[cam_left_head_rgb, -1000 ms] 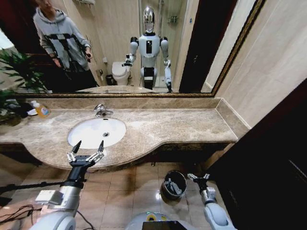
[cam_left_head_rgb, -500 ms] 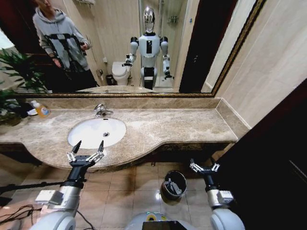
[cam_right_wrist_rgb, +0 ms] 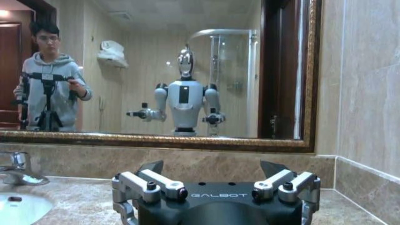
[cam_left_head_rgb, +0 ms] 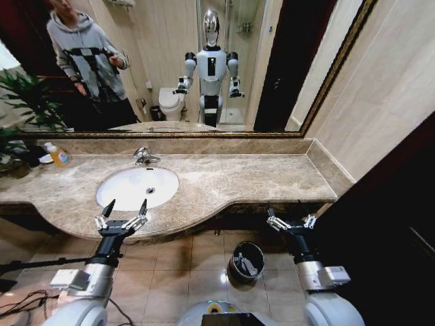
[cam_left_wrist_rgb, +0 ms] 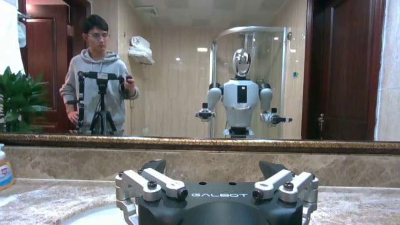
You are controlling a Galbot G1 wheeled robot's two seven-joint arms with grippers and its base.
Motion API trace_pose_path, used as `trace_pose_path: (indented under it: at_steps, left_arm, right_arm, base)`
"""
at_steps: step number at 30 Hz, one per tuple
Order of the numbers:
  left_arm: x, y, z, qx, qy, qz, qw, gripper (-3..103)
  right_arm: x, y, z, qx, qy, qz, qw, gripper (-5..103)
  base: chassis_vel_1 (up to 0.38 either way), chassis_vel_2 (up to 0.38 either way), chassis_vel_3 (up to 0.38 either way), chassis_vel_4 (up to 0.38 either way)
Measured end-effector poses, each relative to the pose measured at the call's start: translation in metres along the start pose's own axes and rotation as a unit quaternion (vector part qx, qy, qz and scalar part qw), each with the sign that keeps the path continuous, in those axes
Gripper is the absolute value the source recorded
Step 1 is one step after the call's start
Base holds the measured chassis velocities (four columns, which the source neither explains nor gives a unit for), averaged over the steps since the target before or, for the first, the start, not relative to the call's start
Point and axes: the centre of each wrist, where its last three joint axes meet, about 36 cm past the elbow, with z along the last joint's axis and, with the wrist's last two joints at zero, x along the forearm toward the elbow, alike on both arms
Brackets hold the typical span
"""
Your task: Pick up the trash from the sink and place it in the trash bin.
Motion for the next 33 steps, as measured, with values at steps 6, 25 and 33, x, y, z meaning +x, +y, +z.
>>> trace_pose_path:
  at_steps: [6, 25, 33]
  left_arm:
    - [0.0, 0.0, 0.0, 0.0, 0.0, 0.0, 1.0, 100]
    - [0.0, 0.0, 0.0, 0.0, 0.0, 0.0, 1.0, 100]
    - [0.0, 0.0, 0.0, 0.0, 0.0, 0.0, 1.0, 100]
  right_arm:
    - [-0.0002, 0.0001, 0.0002, 0.0, 0.0, -0.001, 1.0, 100]
    - [-0.0005, -0.0004, 0.0033, 0.0, 0.003, -0.001, 1.0, 100]
    - [-0.0005, -0.0005, 0.0035, 0.0, 0.003, -0.001, 1.0, 100]
  base:
    - [0.0, 0.0, 0.0, 0.0]
    - [0.0, 0.0, 0.0, 0.0]
    - [0.0, 0.0, 0.0, 0.0]
